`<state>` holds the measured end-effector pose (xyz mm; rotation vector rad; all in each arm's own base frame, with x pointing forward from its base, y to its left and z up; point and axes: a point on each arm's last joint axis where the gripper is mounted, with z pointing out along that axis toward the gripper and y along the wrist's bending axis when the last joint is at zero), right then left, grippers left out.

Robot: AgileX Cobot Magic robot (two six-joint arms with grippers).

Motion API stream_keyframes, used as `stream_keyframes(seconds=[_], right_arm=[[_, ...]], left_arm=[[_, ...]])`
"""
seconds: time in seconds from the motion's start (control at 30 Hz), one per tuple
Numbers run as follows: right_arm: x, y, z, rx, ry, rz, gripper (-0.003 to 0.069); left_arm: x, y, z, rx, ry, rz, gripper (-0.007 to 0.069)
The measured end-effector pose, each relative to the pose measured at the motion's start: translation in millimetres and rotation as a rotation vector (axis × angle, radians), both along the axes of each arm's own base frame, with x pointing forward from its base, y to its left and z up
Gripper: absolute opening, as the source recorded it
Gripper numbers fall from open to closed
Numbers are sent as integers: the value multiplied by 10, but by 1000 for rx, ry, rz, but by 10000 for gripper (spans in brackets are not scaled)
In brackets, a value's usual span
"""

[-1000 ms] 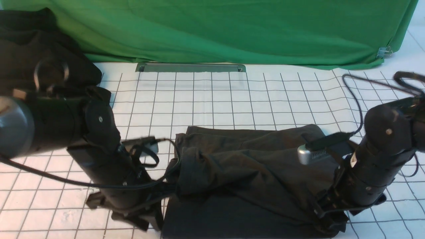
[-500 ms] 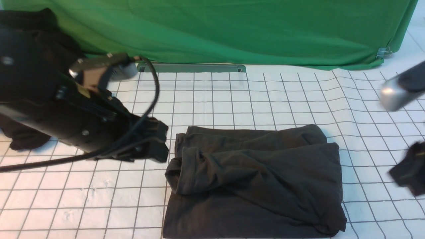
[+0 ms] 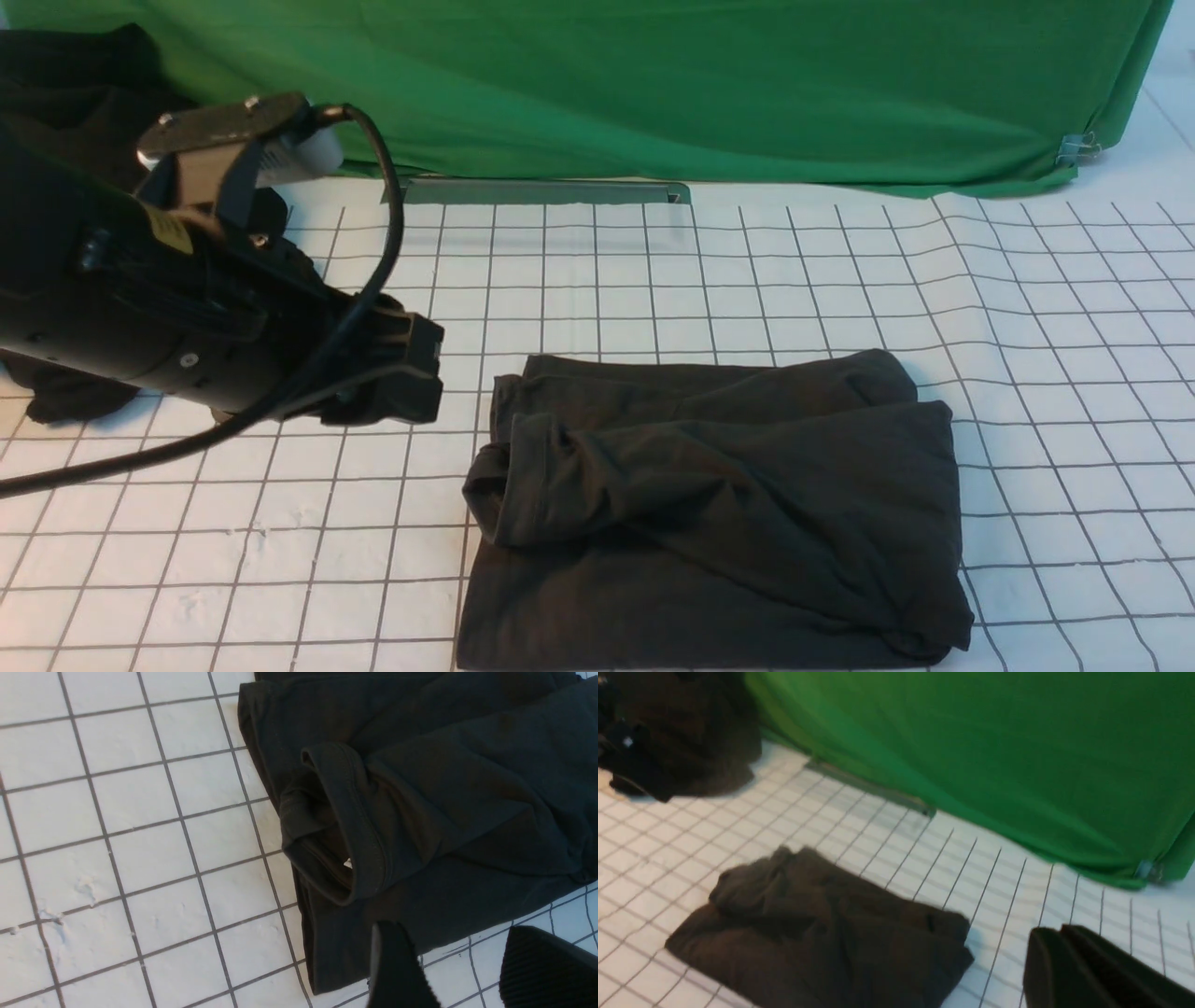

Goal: Fold a long-sleeved shirt over a white checkered tablecloth.

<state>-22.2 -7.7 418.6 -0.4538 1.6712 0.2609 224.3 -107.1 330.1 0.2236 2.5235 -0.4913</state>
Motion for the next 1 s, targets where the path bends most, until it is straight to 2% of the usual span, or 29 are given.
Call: stream_keyframes(seconds=[0.07, 0.13, 0.3, 0.4, 0.57, 1.0], right_arm=[[-25, -12, -89, 13, -40, 0, 6], [22, 8, -276, 27, -87, -1, 6], [309, 134, -636, 45, -112, -4, 6], [396, 170, -716, 63, -153, -7, 6], [417, 177, -700, 87, -205, -9, 10], [418, 178, -695, 94, -209, -8, 35]], left_arm=[[2, 0, 1, 0, -2, 0, 268], [2, 0, 1, 0, -2, 0, 214], [3, 3, 0, 4, -4, -1, 118], [2, 3, 0, 5, -3, -1, 90], [2, 4, 0, 6, -4, -2, 79], [3, 5, -1, 15, -11, -13, 79]])
